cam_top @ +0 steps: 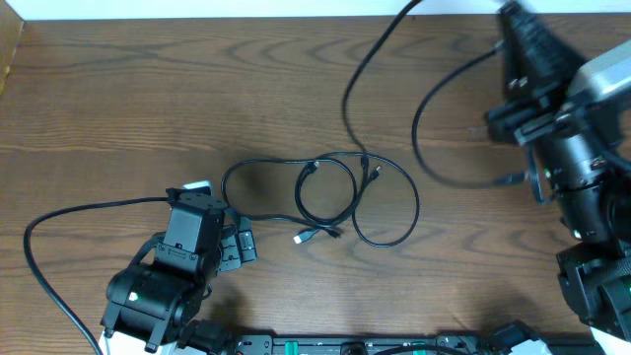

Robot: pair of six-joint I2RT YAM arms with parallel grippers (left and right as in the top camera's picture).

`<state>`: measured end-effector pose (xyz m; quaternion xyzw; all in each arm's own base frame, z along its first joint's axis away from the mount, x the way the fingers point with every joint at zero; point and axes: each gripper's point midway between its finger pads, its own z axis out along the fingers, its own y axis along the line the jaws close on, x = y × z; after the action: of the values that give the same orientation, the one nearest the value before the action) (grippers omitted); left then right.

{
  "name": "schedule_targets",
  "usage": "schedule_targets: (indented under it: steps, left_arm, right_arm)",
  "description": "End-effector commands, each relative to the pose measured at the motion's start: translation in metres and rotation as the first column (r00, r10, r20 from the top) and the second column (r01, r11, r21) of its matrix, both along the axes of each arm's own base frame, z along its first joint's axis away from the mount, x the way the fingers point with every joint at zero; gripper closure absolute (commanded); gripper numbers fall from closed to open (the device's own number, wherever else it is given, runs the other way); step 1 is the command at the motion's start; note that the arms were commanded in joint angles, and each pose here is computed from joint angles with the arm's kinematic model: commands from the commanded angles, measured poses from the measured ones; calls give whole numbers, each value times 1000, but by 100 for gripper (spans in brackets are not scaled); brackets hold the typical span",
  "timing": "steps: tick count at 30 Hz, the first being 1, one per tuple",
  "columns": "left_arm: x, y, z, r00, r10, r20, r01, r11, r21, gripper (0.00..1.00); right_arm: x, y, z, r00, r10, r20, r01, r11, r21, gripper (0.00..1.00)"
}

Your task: Untangle cables

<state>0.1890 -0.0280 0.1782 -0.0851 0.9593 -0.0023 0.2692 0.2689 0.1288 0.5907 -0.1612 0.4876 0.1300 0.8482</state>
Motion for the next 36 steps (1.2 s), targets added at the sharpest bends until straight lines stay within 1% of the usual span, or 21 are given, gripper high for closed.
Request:
schedule_targets:
  steps: [1, 5, 7, 11, 15, 19, 21, 23, 28, 33, 35, 36]
  left_arm:
    - [2, 1, 6, 1000, -1, 15, 1, 1000, 6, 2]
    - [2, 1, 6, 1000, -1, 15, 1, 1000, 6, 2]
    - [2, 1, 6, 1000, -1, 15, 1, 1000, 6, 2]
    - [2, 1, 6, 1000, -1, 15, 1, 1000, 6, 2]
    - [2, 1, 6, 1000, -1, 15, 1, 1000, 6, 2]
    - [2, 1, 6, 1000, -1, 15, 1, 1000, 6, 2]
    - [2, 1, 6, 1000, -1, 15, 1, 1000, 6, 2]
    - [2, 1, 6, 1000, -1, 15, 1, 1000, 6, 2]
    - [2, 1, 6, 1000, -1, 15, 1, 1000, 6, 2]
    - [2, 1, 6, 1000, -1, 15, 1, 1000, 6, 2]
    - [2, 1, 6, 1000, -1, 15, 1, 1000, 6, 2]
    - [2, 1, 6, 1000, -1, 15, 1, 1000, 6, 2]
  right_arm:
    - [-4, -46, 24, 979, -197, 44, 189, 970, 151, 99]
    - [-25, -71, 57, 938, -289, 191, 244, 943, 228, 99]
    - [-32, -81, 69, 918, -323, 229, 264, 931, 253, 99]
    - [-25, -96, 83, 891, -397, 220, 352, 910, 218, 99]
    - [-11, -104, 91, 865, -464, 191, 445, 885, 139, 99]
    - [11, -122, 89, 803, -578, 148, 578, 815, 47, 99]
    - [23, -136, 83, 754, -647, 110, 651, 759, 8, 99]
    - [35, -155, 74, 688, -722, 74, 725, 688, -38, 99]
    - [57, -204, 47, 526, -850, 1, 841, 521, -146, 99]
    - [62, -265, 16, 367, -926, -85, 897, 377, -230, 99]
    - [56, -286, 9, 320, -939, -125, 914, 341, -218, 99]
    - [51, -296, 7, 305, -940, -153, 925, 331, -189, 99]
